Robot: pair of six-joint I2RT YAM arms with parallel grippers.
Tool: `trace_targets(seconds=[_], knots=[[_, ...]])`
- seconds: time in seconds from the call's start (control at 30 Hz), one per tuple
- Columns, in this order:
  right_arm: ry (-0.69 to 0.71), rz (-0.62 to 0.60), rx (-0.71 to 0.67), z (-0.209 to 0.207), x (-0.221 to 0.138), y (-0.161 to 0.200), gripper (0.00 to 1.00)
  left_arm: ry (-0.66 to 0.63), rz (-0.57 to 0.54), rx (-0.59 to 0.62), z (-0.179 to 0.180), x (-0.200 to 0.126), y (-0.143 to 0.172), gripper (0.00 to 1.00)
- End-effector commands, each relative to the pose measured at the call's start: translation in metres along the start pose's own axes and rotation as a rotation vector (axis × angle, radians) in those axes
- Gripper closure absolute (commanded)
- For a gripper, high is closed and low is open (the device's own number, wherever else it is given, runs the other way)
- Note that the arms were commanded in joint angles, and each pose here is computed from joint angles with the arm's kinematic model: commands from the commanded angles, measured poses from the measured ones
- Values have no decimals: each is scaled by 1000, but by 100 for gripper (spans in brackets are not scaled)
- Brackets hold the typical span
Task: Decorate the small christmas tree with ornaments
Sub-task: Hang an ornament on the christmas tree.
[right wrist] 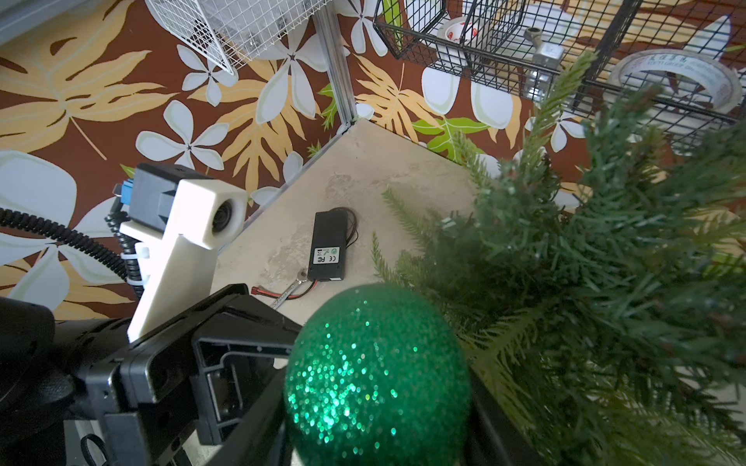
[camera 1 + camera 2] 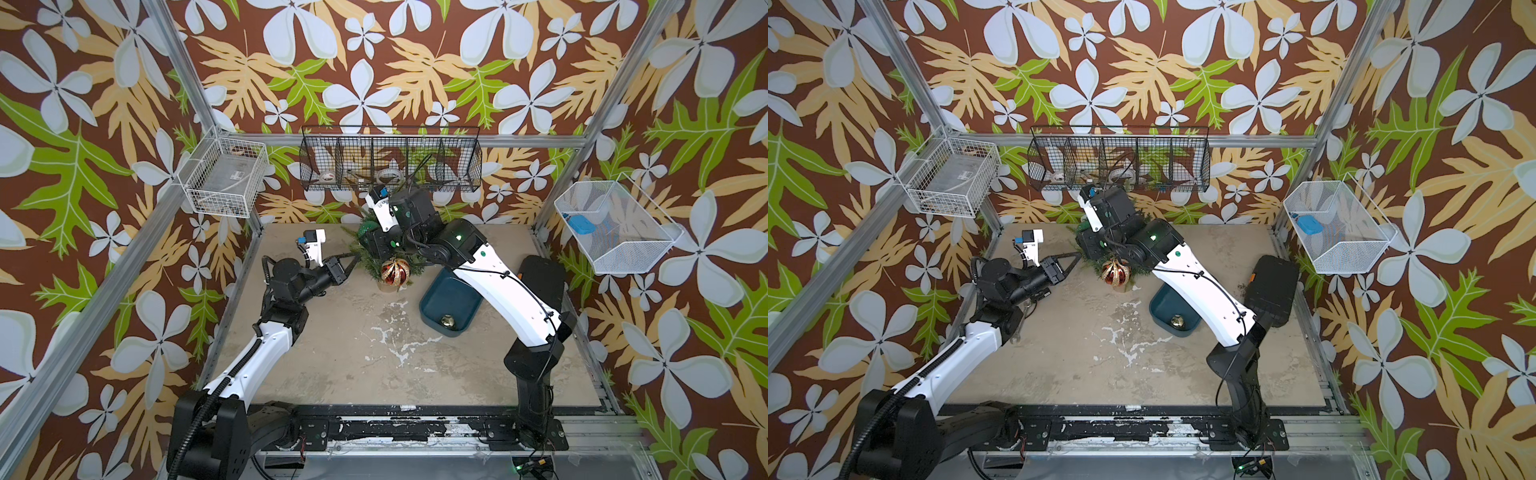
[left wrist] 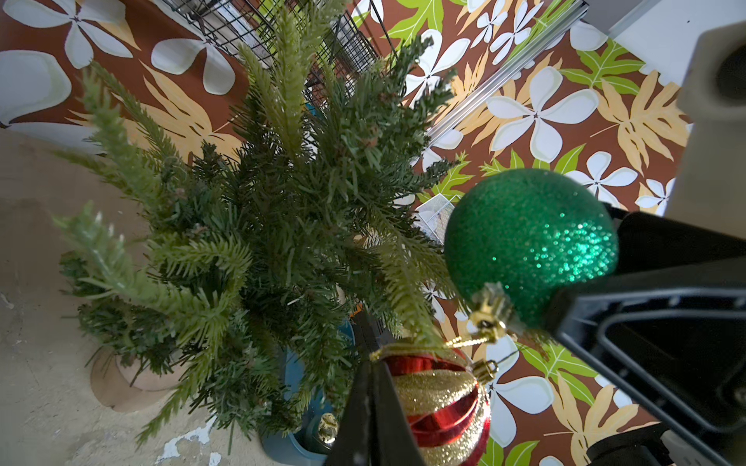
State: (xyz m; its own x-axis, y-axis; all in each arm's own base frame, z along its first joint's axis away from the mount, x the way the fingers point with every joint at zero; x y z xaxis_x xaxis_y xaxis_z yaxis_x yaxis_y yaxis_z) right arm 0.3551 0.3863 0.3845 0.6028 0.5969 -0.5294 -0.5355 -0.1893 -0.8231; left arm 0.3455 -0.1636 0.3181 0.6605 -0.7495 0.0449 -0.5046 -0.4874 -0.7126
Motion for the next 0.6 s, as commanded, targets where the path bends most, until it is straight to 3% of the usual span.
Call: trace_targets(seconds=[0.0,0.57], knots=[[33,-11,-8,-5,-5,-3,45,57,-10,32,-14,0,-7,100],[-35,-30,11,6,1,-7,45,18,-53,35,-12,-8,-10,100]])
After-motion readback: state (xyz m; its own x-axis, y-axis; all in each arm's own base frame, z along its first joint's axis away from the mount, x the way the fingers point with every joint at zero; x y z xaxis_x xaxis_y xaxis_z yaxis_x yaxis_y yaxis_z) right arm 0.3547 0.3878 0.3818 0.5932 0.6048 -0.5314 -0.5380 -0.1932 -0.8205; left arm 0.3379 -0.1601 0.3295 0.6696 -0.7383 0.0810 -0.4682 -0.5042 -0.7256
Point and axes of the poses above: each gripper's point midway between its finger pads, its own x axis out along the fingers, its own z axis along the line the jaws close on, y = z × x, the point moved 1 cm from there along -x, back along the fingers, and after that the axes turned 5 degrees about x, right-handed, at the moved point
